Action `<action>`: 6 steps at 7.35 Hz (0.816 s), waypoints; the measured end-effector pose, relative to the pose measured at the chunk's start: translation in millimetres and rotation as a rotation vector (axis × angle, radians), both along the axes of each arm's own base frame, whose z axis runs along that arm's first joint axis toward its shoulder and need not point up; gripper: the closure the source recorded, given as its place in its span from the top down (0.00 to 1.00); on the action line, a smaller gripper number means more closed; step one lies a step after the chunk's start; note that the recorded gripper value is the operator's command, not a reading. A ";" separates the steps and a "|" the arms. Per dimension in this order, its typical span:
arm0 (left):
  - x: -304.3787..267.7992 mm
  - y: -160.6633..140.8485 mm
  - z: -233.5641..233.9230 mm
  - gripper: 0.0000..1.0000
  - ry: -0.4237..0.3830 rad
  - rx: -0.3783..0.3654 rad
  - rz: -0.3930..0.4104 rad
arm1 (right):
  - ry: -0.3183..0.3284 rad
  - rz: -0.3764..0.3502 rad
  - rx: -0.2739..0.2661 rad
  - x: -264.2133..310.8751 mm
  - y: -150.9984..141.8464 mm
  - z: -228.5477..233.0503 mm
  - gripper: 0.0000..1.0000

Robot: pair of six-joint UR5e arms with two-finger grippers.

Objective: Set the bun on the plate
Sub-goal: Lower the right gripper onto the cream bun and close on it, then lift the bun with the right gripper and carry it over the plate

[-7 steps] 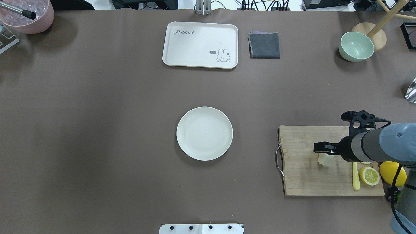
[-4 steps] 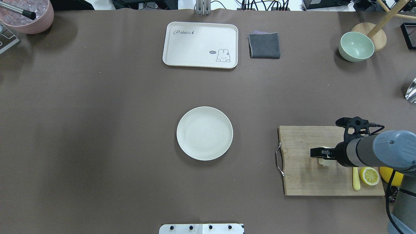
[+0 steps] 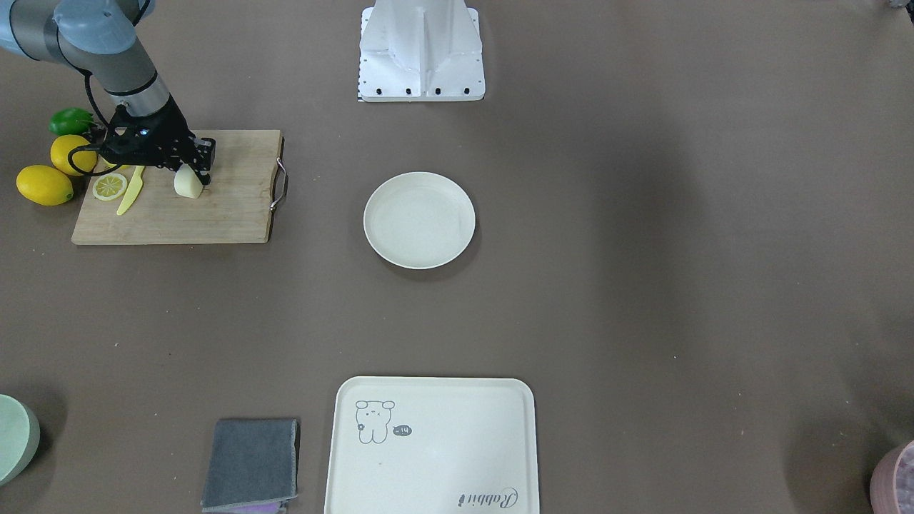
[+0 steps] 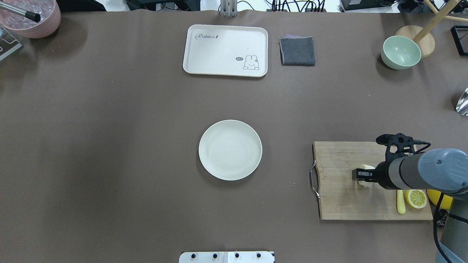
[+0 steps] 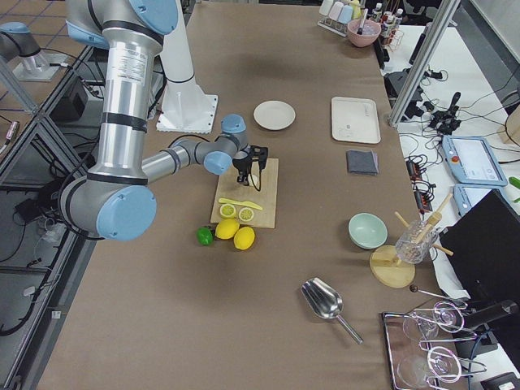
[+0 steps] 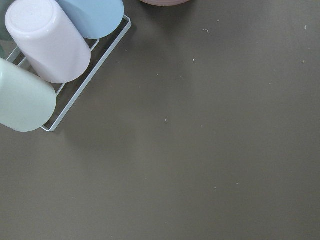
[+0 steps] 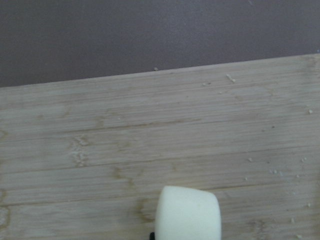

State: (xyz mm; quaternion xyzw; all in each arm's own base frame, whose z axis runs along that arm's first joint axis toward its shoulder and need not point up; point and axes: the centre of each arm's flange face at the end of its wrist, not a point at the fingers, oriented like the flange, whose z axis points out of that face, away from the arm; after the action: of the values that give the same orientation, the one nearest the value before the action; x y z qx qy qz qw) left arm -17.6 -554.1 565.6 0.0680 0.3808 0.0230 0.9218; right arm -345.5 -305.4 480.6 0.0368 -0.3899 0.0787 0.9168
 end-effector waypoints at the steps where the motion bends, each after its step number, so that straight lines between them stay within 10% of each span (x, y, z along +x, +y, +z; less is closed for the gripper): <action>1: 0.1 0.2 0.9 0.99 0.000 -0.002 0.000 | -0.009 0.001 0.004 -1.1 -1.5 -6.1 0.10; 6: 0.8 4.5 7.7 0.99 -0.001 -0.014 0.003 | -0.024 0.048 -0.025 -116.8 -55.4 -161.3 0.16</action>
State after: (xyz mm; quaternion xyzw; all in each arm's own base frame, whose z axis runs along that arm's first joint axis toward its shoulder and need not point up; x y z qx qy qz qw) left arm -16.8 -549.5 573.3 0.0612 0.3805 0.0218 0.9225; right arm -462.3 -360.7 319.3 0.0337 -0.3986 0.1061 0.9103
